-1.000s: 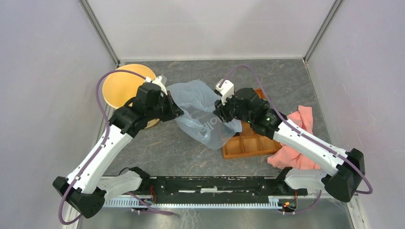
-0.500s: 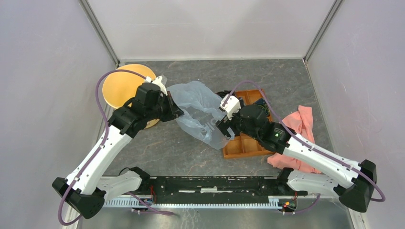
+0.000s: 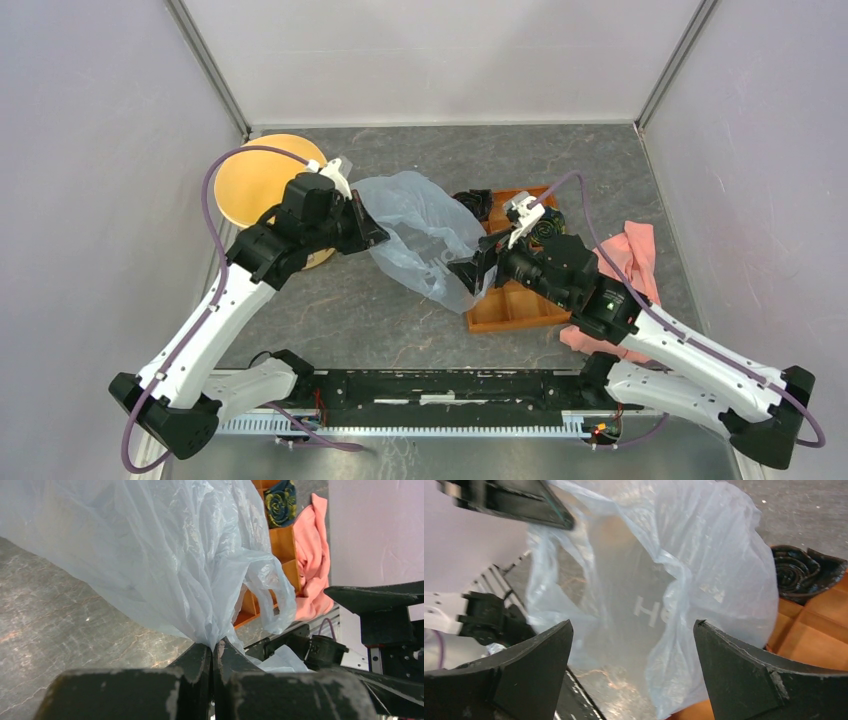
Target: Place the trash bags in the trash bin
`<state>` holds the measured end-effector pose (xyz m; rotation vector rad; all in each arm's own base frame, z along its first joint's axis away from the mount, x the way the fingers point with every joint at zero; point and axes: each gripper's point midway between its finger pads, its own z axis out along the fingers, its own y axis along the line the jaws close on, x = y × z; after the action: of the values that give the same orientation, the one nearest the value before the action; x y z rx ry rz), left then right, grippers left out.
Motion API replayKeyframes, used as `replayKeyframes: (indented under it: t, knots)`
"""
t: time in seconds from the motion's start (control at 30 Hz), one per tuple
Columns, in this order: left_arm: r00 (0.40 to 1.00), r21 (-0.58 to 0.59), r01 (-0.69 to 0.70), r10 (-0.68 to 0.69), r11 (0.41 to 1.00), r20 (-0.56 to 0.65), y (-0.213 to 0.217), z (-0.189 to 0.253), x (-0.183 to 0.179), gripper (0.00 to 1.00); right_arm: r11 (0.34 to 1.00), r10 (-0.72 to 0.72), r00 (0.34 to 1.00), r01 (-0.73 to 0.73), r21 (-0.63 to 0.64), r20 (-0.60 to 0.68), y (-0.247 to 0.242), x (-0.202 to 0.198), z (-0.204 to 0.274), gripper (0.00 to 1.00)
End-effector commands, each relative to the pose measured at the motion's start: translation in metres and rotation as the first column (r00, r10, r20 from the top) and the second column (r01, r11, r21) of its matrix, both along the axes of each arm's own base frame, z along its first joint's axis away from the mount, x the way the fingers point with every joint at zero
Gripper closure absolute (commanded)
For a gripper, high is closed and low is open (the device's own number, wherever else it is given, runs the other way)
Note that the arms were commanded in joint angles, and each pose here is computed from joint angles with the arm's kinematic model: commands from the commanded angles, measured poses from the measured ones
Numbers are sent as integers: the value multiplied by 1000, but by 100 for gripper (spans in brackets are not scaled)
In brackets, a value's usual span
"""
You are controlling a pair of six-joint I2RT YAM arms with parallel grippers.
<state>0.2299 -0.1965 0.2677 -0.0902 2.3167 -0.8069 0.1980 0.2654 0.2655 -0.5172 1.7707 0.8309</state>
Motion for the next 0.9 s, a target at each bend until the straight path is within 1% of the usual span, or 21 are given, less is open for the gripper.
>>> replayKeyframes:
  t: [0.0, 0.1, 0.23, 0.3, 0.33, 0.37, 0.43, 0.47, 0.5, 0.63, 0.67, 0.73, 0.77, 0.87]
  knots:
    - [999, -118, 33, -31, 993, 14, -20, 14, 5, 98, 997, -47, 999, 49, 61, -28, 7, -2, 33, 2]
    - [998, -181, 65, -65, 981, 5, -32, 15, 3, 98, 991, -79, 997, 78, -110, -5, 13, 0, 24, 2]
    - [999, -171, 45, -47, 984, -9, -30, 5, 5, 97, 951, -152, 982, 176, -255, 112, 24, -11, 26, 2]
    - [999, -163, 41, -45, 986, -19, -30, 1, 7, 97, 910, -175, 970, 224, -350, 166, 27, -11, 17, 2]
    - [999, -162, 42, -47, 986, -23, -31, -1, 7, 97, 878, -210, 958, 274, -393, 197, 23, -6, 13, 2]
    - [999, -160, 43, -47, 986, -23, -31, -1, 8, 98, 829, -265, 934, 347, -439, 238, 12, 2, 7, 2]
    - [999, -152, 41, -45, 988, -20, -30, -2, 9, 97, 758, -311, 897, 433, -487, 313, -4, 12, -2, 2]
    - [999, -145, 39, -43, 989, -18, -30, -3, 10, 97, 747, -308, 893, 441, -498, 329, -7, 14, -6, 2]
    - [999, -141, 39, -42, 989, -20, -29, -4, 10, 97, 749, -305, 895, 436, -498, 325, -8, 17, -10, 2]
    - [998, -132, 49, -53, 990, -30, -32, -8, 12, 97, 794, -308, 912, 404, -454, 272, -13, 30, -30, 2]
    - [998, -130, 49, -54, 990, -33, -32, -9, 12, 97, 829, -284, 929, 362, -426, 236, -10, 34, -39, 2]
    - [998, -129, 52, -57, 990, -33, -33, -10, 13, 97, 906, -221, 960, 268, -327, 173, 0, 35, -52, 2]
    - [998, -129, 55, -60, 990, -35, -34, -10, 14, 97, 938, -195, 969, 229, -258, 152, 5, 35, -52, 2]
    - [997, -122, 62, -68, 991, -48, -35, -16, 14, 97, 964, -170, 976, 193, -182, 136, 12, 39, -57, 2]
